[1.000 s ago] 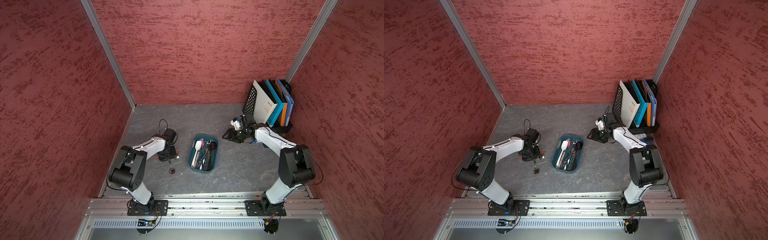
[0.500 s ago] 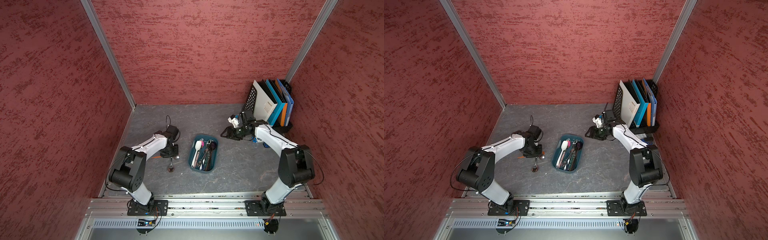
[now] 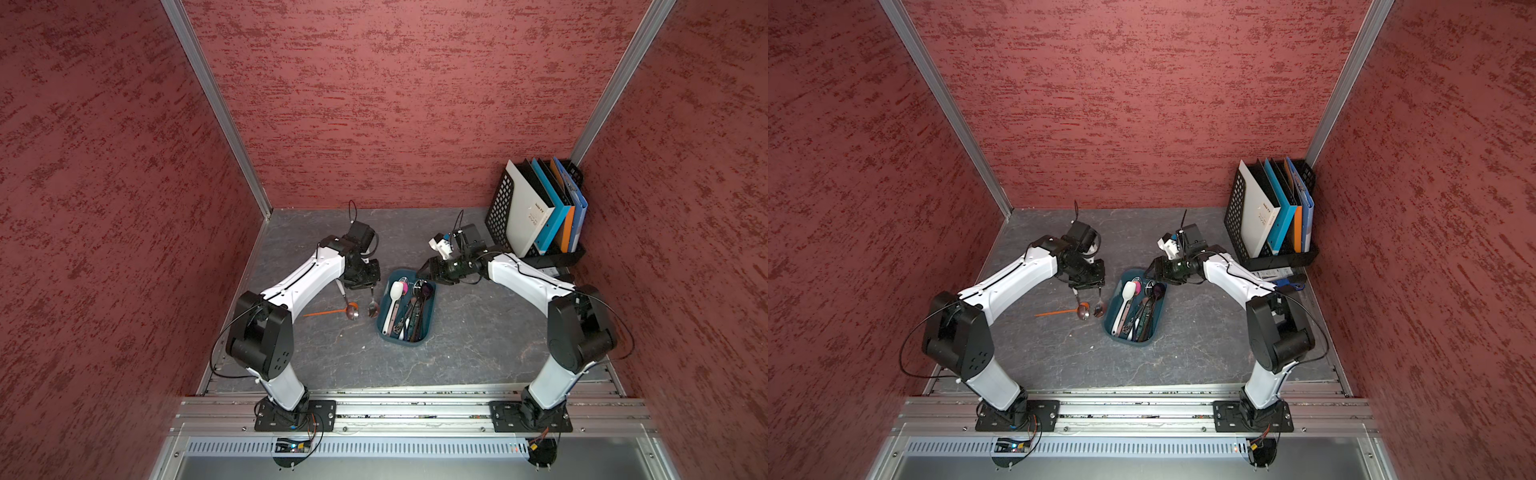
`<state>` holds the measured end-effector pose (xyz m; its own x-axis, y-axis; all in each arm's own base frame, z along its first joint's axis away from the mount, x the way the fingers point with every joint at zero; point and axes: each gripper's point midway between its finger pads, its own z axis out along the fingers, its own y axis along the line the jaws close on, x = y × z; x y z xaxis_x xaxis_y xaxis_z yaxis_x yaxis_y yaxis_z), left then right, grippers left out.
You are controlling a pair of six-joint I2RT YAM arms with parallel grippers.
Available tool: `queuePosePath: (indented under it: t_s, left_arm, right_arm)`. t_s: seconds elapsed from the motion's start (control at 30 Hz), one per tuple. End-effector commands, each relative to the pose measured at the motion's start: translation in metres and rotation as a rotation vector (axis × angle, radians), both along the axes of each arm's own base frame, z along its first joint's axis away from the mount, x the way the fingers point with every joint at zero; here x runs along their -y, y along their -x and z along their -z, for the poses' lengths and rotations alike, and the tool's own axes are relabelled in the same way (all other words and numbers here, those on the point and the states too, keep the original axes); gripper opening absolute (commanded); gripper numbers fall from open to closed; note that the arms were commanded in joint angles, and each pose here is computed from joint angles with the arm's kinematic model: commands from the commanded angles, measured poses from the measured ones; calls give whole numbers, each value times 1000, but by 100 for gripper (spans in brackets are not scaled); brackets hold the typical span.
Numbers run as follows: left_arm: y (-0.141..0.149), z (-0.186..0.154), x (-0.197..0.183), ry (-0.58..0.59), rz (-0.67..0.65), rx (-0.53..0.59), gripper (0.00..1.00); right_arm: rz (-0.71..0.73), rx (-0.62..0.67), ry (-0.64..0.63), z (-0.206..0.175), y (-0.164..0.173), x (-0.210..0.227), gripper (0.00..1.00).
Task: Put the spoon into the storage box
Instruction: Pick up the spoon from the center of the board, then adjust the spoon.
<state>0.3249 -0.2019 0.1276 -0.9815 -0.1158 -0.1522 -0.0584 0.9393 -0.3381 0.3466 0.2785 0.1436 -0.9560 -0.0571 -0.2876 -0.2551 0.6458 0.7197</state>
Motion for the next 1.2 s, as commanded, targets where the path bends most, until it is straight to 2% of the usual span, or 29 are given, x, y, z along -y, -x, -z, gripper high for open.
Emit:
queuePosePath:
  t_s: [0.0, 0.2, 0.4, 0.57, 0.8, 1.17]
  left_arm:
    - [8, 3, 20, 56, -12, -83, 0]
    - [-4, 1, 56, 121, -9, -99, 0]
    - [-4, 4, 85, 196, 3, -137, 0]
    - [-1, 4, 94, 243, 3, -156, 0]
    - [-3, 1, 97, 253, -7, -148, 0]
    - [-15, -1, 106, 274, -7, -118, 0]
  right_arm:
    - [0, 45, -27, -9, -9, -19, 55]
    - [15, 75, -27, -12, -14, -24, 55]
    - [47, 55, -111, -14, -20, -34, 54]
    - [52, 44, -124, -11, -22, -37, 53]
    - [51, -11, -120, 3, -21, -39, 51]
    - [-8, -58, -208, -1, -12, -54, 41]
